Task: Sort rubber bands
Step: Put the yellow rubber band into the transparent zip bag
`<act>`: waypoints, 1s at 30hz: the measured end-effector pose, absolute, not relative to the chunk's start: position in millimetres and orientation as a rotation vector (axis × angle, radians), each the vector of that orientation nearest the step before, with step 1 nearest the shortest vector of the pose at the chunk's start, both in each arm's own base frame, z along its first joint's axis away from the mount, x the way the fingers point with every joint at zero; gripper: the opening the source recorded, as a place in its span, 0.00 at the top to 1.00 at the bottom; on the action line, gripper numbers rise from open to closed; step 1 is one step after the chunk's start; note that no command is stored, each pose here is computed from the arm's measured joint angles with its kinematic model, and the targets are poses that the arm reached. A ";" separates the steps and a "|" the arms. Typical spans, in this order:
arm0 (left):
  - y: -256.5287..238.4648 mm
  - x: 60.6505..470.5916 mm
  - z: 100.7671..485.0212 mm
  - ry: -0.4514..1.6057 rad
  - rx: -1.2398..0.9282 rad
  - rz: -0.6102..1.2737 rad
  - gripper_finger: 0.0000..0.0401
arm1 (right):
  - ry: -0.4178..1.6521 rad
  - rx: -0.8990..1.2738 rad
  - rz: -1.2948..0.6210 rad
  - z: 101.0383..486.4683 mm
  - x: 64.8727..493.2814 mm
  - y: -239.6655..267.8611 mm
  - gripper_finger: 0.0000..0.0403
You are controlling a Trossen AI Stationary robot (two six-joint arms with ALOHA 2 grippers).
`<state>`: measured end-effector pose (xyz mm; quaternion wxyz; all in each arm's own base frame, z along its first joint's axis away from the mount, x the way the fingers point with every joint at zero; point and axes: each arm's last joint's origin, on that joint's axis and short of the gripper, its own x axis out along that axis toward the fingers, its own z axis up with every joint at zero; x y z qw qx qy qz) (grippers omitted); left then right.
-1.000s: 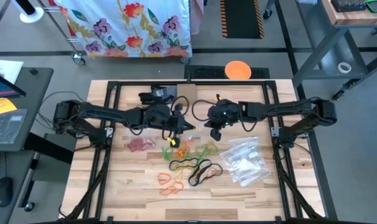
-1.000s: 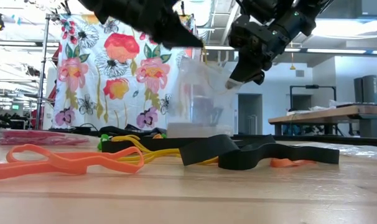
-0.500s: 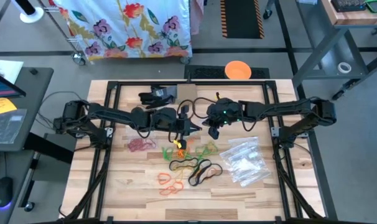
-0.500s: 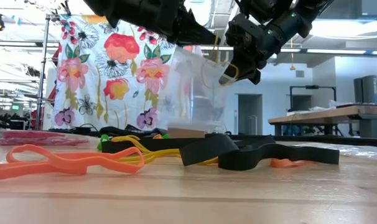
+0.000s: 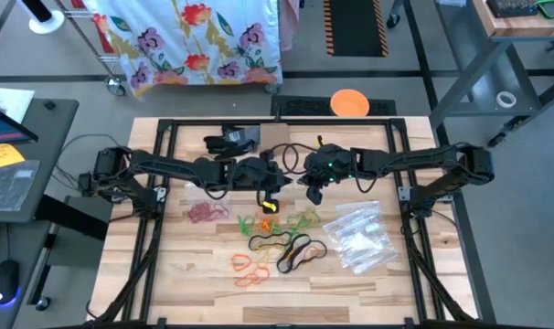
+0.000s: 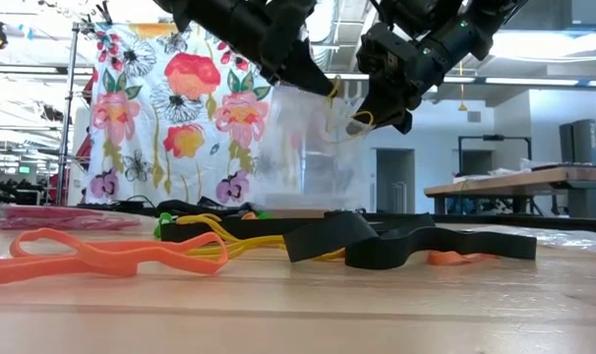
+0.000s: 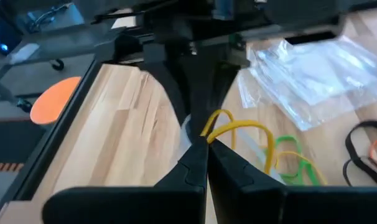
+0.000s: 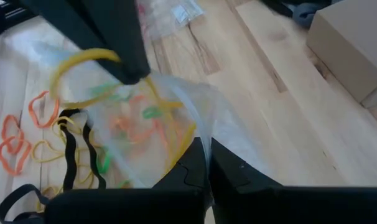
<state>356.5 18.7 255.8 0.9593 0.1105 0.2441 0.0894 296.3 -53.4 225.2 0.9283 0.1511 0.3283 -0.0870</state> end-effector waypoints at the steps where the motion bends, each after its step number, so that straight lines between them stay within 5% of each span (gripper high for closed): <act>1: 18.7 356.5 255.4 0.499 0.234 0.179 1.00 | 0.673 0.305 -0.177 225.2 296.2 -53.4 1.00; 5: 18.8 357.1 256.6 0.486 0.245 0.178 0.97 | 0.673 0.296 -0.173 225.2 296.3 -53.4 1.00; 15: 18.5 355.5 253.7 0.514 0.189 0.203 0.73 | 0.656 0.352 -0.264 225.6 295.9 -57.2 1.00; 30: 21.2 353.3 258.2 0.601 0.276 0.313 0.72 | 0.677 0.349 -0.260 224.0 295.2 -55.0 1.00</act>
